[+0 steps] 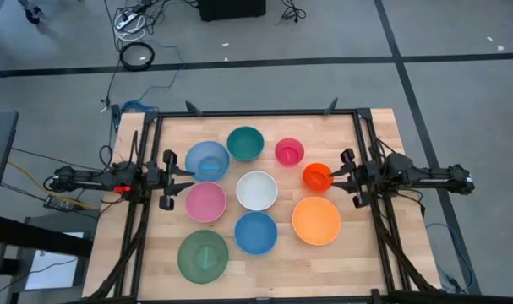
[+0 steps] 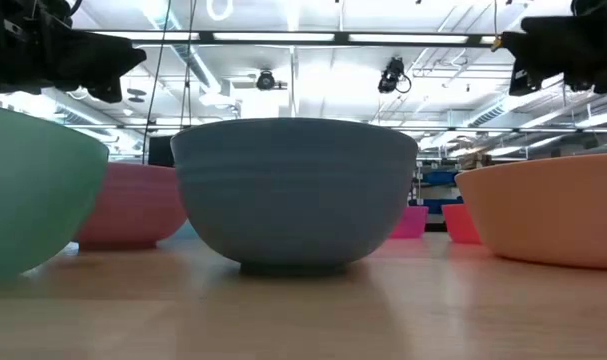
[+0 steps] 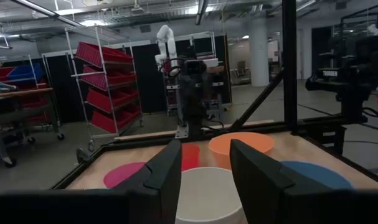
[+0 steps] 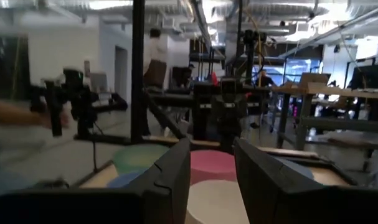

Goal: Nest bowls inside each other
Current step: Stack the light green bowl on top of the light blue bowl

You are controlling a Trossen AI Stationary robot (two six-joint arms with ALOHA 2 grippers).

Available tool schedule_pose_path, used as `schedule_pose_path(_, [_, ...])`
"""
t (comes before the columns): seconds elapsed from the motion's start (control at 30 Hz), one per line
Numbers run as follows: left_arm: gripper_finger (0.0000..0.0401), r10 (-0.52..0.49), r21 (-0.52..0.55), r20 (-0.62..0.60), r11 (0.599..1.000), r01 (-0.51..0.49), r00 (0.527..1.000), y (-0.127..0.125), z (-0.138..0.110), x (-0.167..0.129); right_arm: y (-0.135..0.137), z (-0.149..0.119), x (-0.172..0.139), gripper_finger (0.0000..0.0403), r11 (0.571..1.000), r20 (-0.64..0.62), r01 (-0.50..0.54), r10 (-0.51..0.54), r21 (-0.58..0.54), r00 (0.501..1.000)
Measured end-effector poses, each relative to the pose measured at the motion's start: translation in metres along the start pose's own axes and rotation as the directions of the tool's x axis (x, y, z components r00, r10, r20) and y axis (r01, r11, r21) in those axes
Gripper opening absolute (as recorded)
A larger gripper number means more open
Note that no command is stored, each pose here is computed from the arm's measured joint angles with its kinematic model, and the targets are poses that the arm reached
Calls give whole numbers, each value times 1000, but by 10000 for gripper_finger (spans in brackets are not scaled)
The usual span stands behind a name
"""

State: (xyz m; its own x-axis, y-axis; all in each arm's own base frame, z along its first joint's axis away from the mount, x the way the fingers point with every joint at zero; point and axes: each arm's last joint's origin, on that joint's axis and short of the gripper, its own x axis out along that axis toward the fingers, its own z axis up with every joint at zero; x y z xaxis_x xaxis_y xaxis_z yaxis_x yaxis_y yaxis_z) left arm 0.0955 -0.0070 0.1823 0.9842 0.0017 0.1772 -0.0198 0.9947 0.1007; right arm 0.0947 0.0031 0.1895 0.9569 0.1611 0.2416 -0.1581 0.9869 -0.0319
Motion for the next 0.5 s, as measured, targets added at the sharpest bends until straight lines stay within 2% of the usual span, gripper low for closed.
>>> schedule_pose_path(0.07, [145, -4, -38, 3, 999, 4, 1000, 0, 0, 0, 0, 2, 0, 115, 997, 17, 2, -4, 71, 1000])
schedule_pose_path(0.2, [145, 10, -216, 54, 976, 2, 998, 1, 5, 0, 0, 9, 0, 115, 981, 93, 3, -22, 192, 995])
schedule_pose_path(0.33, [145, 34, -256, 121, 967, -2, 992, 2, 12, -1, 0, 17, -2, 115, 971, 179, -24, -19, 236, 984])
schedule_pose_path(0.5, [145, 63, -433, 220, 901, 40, 973, 4, 22, -2, 0, 20, -2, 115, 955, 209, -48, -14, 292, 978])
